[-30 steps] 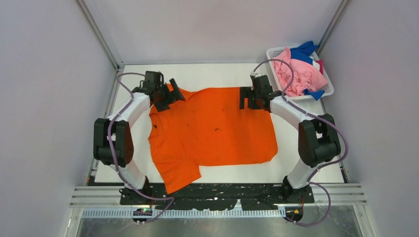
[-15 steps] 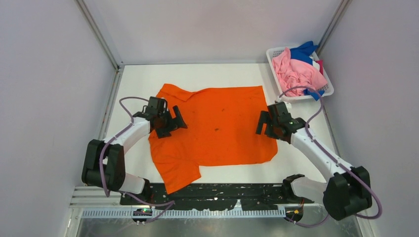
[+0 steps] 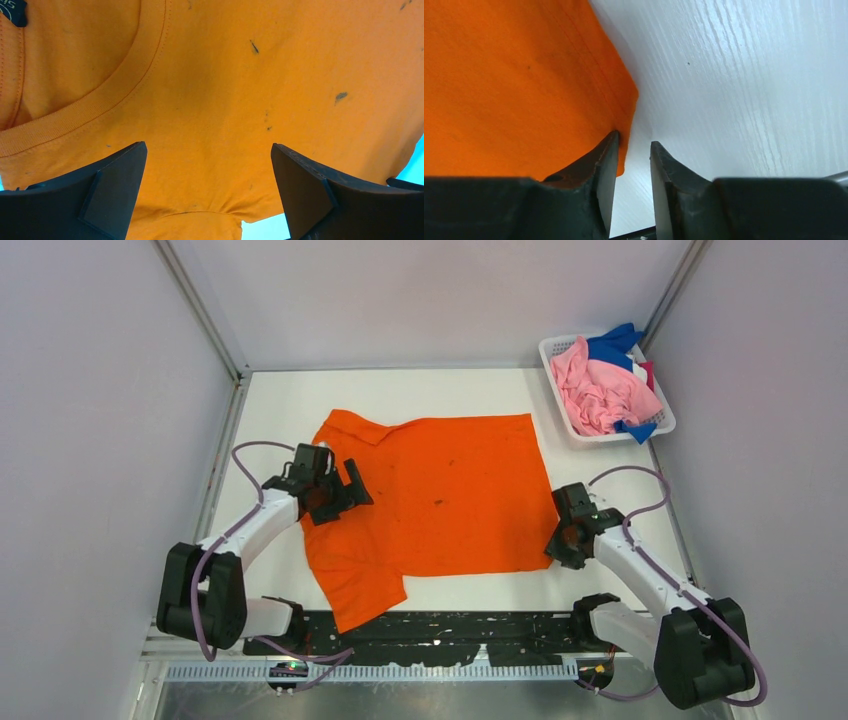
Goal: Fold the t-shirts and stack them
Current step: Flatten out the tshirt
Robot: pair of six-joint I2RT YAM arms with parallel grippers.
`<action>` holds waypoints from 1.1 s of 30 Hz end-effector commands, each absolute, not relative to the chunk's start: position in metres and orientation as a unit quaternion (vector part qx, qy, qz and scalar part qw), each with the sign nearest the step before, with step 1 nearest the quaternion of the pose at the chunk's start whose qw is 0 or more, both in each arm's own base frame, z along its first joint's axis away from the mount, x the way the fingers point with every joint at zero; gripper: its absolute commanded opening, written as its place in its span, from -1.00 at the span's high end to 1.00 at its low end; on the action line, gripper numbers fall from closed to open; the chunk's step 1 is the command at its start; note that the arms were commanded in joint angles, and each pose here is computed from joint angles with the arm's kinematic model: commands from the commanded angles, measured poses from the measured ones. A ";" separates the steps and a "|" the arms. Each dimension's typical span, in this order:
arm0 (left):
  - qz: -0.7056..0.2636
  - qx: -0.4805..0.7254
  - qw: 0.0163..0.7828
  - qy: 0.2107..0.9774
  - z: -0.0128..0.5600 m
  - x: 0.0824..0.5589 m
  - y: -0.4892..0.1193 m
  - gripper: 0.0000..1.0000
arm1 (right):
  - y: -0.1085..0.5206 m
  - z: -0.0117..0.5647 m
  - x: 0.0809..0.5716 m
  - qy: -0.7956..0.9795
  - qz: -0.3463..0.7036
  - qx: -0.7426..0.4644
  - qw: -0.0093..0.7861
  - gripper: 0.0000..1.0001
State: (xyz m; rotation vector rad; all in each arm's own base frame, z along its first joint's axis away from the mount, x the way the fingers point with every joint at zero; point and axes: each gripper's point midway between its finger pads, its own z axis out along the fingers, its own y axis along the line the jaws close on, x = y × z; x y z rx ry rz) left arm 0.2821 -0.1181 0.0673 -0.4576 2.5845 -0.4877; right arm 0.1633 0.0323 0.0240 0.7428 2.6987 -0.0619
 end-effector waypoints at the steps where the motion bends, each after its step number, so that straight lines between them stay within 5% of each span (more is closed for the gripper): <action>1: -0.176 -0.164 0.253 0.937 0.073 0.288 -0.115 -0.99 | 0.038 0.028 0.190 0.941 -0.005 0.269 0.204 0.44; 5: -0.172 -0.165 0.250 0.938 0.067 0.287 -0.114 -0.99 | 0.036 0.034 0.202 0.949 -0.023 0.242 0.199 0.76; 9: -0.166 -0.166 0.245 0.941 0.061 0.286 -0.113 -0.99 | 0.027 0.041 0.205 0.956 -0.061 0.223 0.181 0.89; 24: -0.151 -0.154 0.239 0.947 0.058 0.286 -0.109 -0.99 | 0.035 0.087 0.200 0.975 -0.092 0.149 0.136 0.89; 33: -0.150 -0.151 0.233 0.949 0.056 0.285 -0.109 -0.99 | 0.028 0.051 0.180 0.976 -0.122 0.164 0.078 0.83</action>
